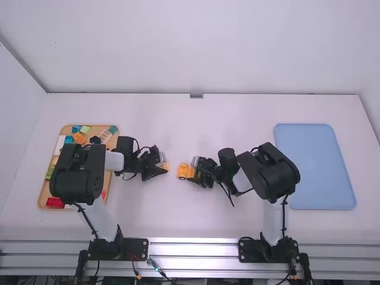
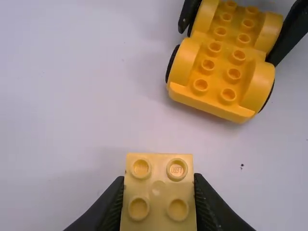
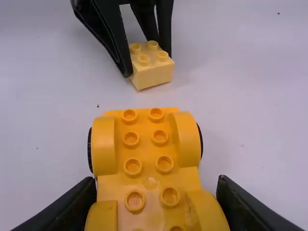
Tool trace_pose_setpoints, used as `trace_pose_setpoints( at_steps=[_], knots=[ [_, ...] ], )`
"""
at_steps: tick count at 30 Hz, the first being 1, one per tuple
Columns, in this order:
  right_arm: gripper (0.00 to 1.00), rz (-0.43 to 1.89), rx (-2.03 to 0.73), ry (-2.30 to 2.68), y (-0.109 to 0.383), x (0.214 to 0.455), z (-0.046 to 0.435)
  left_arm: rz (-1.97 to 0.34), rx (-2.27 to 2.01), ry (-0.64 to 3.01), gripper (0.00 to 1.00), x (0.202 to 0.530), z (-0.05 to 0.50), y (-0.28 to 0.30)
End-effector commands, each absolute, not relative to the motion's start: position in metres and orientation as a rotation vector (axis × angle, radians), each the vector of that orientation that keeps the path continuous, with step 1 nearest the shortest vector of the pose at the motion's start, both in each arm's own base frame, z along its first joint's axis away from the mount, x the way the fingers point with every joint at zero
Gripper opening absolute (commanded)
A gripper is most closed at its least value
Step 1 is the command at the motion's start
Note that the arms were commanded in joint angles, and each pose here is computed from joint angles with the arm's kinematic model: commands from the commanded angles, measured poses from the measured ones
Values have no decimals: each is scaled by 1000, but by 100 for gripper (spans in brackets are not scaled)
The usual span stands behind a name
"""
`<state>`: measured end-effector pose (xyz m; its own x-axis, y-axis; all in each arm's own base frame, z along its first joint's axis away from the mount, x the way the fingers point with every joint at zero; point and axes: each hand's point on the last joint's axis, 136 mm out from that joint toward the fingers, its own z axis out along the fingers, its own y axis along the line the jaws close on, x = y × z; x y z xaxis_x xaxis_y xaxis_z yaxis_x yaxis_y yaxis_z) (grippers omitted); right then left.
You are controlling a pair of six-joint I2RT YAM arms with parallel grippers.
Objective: Assemble lego blocks to make yellow taxi
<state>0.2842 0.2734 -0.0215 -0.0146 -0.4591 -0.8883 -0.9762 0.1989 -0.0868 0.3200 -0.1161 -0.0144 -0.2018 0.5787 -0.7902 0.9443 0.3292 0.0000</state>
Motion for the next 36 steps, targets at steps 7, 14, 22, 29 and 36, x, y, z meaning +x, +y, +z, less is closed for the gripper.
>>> trace_pose_setpoints(
  at_steps=[7, 14, 22, 29, 36],
  knots=[
    [59, 735, -1388, 1647, 269, 284, -30, -595, 1423, 1744, 6, 322, 28, -132],
    [79, 747, -1396, 1655, 270, 284, -31, -586, 1504, 1646, 2, 320, 35, -157],
    [65, 775, -1450, 1679, 274, 286, -37, -603, 1565, 1579, 2, 312, 37, -179],
    [52, 811, -1464, 1623, 269, 284, -32, -602, 1573, 1593, 2, 311, 34, -181],
    [52, 853, -1477, 1562, 258, 278, -28, -696, 1567, 1521, 2, 301, 45, -192]
  ],
)
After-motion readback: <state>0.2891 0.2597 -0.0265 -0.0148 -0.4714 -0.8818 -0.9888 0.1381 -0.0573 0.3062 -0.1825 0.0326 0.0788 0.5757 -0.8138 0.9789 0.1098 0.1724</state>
